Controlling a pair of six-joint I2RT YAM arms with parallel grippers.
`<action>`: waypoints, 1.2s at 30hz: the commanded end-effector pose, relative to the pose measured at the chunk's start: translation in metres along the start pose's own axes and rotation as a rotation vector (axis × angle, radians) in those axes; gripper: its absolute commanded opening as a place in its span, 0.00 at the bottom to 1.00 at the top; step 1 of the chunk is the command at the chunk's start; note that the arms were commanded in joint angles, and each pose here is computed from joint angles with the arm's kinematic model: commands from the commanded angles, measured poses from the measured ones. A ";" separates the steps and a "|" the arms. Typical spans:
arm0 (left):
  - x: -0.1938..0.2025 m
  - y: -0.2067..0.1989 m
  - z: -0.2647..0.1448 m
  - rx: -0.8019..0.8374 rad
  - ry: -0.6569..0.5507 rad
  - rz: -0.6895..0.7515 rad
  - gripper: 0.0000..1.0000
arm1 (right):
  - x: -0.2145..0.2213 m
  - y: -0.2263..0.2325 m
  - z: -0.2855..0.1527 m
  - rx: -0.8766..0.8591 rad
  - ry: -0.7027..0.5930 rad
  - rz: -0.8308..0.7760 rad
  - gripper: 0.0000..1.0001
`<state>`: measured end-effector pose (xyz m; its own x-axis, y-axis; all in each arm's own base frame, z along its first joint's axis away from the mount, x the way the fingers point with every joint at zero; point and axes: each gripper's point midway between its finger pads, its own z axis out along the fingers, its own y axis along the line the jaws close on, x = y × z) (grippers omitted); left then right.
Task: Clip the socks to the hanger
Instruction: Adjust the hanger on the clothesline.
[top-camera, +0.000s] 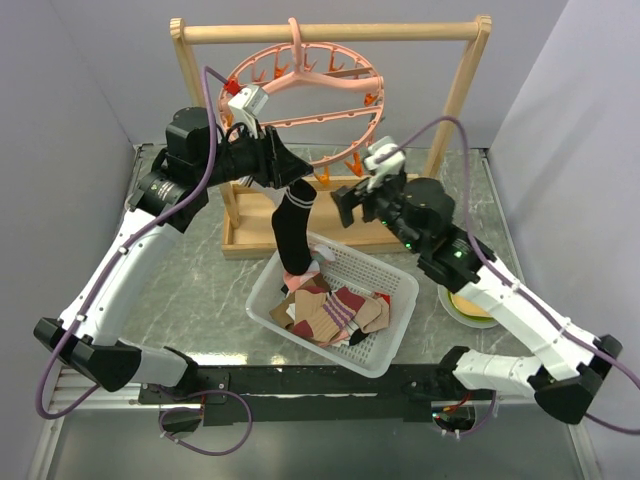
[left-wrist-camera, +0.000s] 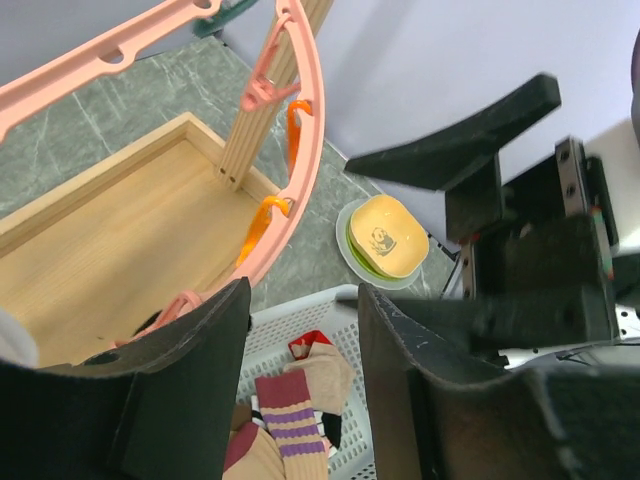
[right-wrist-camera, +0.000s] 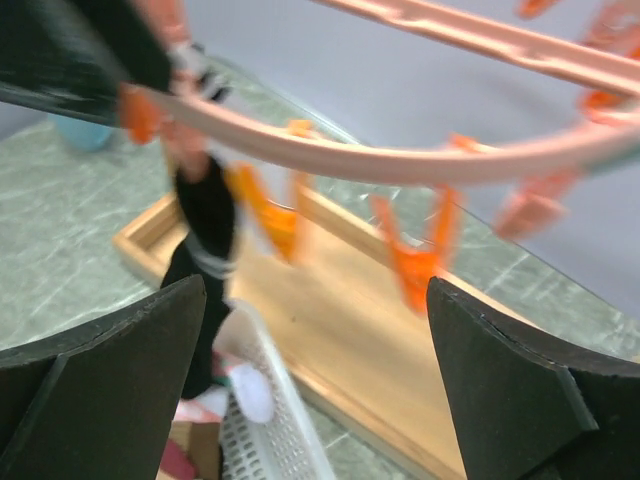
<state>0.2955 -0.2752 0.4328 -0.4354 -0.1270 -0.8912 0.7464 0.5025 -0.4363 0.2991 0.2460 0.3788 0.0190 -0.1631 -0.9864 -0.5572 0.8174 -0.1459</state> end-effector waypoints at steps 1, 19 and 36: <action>-0.014 -0.008 -0.001 0.021 -0.046 0.036 0.52 | -0.009 -0.027 -0.010 0.033 -0.072 0.059 0.97; -0.016 -0.002 0.001 -0.002 -0.043 0.065 0.50 | -0.006 -0.053 0.034 -0.165 -0.123 0.051 0.78; -0.018 -0.007 -0.007 -0.007 -0.049 0.078 0.48 | -0.019 -0.057 0.061 -0.216 -0.217 0.096 0.67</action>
<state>0.3034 -0.2745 0.4262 -0.4163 -0.1053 -0.9031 0.7466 0.5273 -0.4056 0.3830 0.2307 0.3608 0.0219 -0.0184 -0.9996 -0.7089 0.7047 -0.0285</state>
